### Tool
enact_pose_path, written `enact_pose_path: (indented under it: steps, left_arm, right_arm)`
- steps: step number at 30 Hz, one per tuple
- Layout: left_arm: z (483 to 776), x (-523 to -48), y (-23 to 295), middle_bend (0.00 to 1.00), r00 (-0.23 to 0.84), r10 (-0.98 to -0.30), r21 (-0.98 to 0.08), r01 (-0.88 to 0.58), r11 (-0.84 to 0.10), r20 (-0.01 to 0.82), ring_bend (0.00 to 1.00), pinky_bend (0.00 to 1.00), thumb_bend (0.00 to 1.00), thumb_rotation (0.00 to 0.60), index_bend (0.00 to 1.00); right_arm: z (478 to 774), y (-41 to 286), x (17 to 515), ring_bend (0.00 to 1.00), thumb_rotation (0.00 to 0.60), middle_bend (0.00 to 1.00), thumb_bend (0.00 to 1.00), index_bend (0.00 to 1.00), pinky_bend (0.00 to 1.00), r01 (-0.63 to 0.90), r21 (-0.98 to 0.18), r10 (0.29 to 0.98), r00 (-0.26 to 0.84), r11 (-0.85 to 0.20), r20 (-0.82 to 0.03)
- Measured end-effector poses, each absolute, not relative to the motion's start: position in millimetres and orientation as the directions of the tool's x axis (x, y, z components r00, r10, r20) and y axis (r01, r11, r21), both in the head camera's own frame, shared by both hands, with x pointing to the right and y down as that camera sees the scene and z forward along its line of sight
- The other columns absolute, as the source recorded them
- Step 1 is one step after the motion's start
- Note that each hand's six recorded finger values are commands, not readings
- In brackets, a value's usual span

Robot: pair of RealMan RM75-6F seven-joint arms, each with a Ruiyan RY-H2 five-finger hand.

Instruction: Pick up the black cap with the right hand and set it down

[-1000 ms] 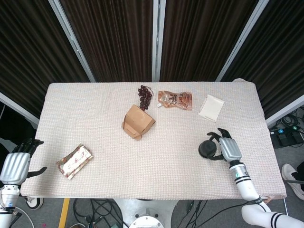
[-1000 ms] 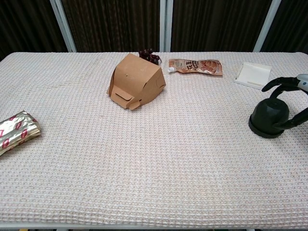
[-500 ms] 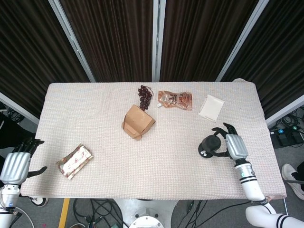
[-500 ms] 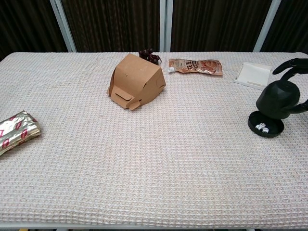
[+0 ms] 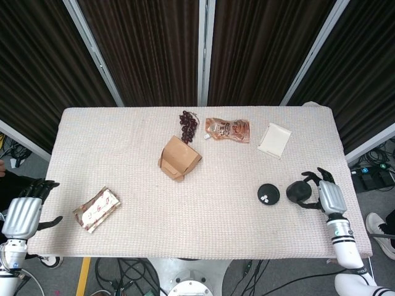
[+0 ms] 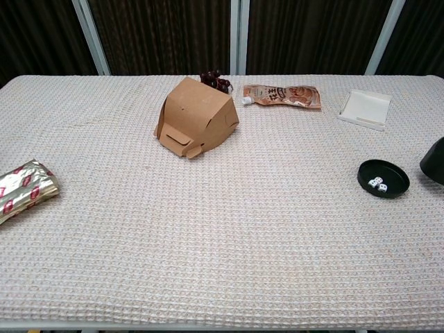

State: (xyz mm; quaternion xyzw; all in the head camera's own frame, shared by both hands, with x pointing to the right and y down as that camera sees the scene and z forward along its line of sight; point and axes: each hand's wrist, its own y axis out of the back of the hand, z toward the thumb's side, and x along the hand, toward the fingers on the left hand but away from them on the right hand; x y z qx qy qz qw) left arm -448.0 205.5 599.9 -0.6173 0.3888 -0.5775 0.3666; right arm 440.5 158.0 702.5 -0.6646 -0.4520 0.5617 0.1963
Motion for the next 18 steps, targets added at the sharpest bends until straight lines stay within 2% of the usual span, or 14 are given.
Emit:
enact_pose_path:
  steps: [3,9,12,18]
  left_arm:
    - [599,-448,205,0.19,0.028,-0.904,-0.902,-0.054,-0.429,0.428,0.12,0.28,0.04,0.6,0.23]
    - [599,-448,205,0.19,0.028,-0.903,-0.902,-0.054,-0.429,0.428,0.12,0.28,0.04,0.6,0.23]
    - [598,-449,205,0.19,0.027,-0.904,-0.903,-0.054,-0.427,0.426,0.12,0.28,0.04,0.6,0.23]
    - [597,-449,204,0.19,0.023,-0.906,-0.904,-0.055,-0.424,0.423,0.12,0.28,0.04,0.6,0.23]
  right_arm:
    - [708,163,444,0.02,0.6,0.38,0.04,0.25,0.0,0.38,-0.76,0.81,-0.042,-0.528,-0.584]
    - [714,167,443,0.0,0.6,0.22,0.0,0.11,0.0,0.386,-0.724,0.781,-0.016,-0.572,-0.625]
    - [708,163,443,0.0,0.6,0.2,0.0,0.07,0.0,0.404,-0.728,0.793,-0.009,-0.554,-0.609]
    - [684,154,442,0.0,0.6,0.18,0.0,0.07,0.0,0.43,-0.75,0.833,0.012,-0.503,-0.552]
